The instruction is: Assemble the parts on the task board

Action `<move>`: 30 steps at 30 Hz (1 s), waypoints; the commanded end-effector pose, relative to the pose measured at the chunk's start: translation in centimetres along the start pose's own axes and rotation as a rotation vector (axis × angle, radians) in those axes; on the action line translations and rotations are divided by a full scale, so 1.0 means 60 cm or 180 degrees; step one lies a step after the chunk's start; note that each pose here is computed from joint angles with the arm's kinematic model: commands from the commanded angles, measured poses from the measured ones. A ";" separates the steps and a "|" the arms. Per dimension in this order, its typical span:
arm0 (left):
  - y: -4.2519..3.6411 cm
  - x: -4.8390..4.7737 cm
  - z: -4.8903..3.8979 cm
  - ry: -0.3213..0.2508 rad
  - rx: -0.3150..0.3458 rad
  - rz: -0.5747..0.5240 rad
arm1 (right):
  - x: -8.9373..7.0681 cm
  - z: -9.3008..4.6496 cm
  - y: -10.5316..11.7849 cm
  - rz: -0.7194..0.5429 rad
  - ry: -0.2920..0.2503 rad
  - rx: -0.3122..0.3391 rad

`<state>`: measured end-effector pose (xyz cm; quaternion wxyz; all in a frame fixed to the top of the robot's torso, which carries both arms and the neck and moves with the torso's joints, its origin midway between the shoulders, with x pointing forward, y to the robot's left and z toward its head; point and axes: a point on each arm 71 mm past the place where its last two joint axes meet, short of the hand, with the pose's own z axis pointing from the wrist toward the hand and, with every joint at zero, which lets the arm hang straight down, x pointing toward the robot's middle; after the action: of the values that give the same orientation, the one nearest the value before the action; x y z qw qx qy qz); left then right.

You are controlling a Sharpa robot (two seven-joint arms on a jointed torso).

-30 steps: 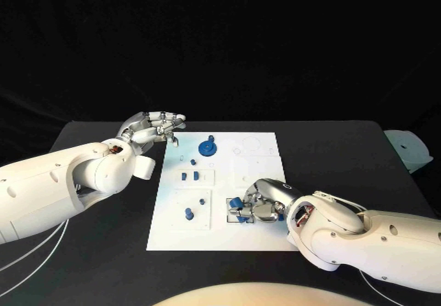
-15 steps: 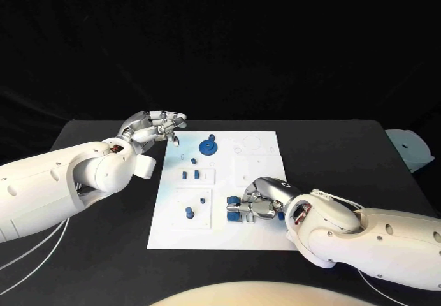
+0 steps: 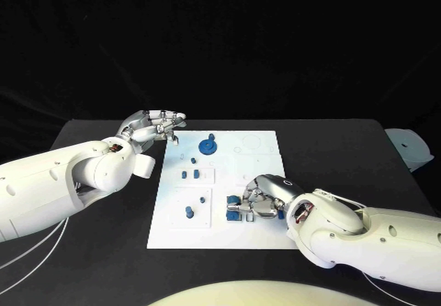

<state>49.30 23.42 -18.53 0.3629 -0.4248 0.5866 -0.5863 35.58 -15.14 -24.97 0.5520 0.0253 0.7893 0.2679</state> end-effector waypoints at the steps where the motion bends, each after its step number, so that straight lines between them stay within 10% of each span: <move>1: -0.001 0.003 0.000 0.0056 0.0012 -0.0032 | -0.005 -0.007 0.007 0.0027 -0.0104 -0.0145; 30: -0.001 0.002 0.000 0.0052 0.0004 -0.0033 | 0.002 -0.002 0.003 -0.0147 0.0077 -0.0150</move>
<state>49.32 23.50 -18.56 0.3622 -0.4255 0.5875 -0.5853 35.49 -15.08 -25.00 0.5480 0.0038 0.7906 0.2730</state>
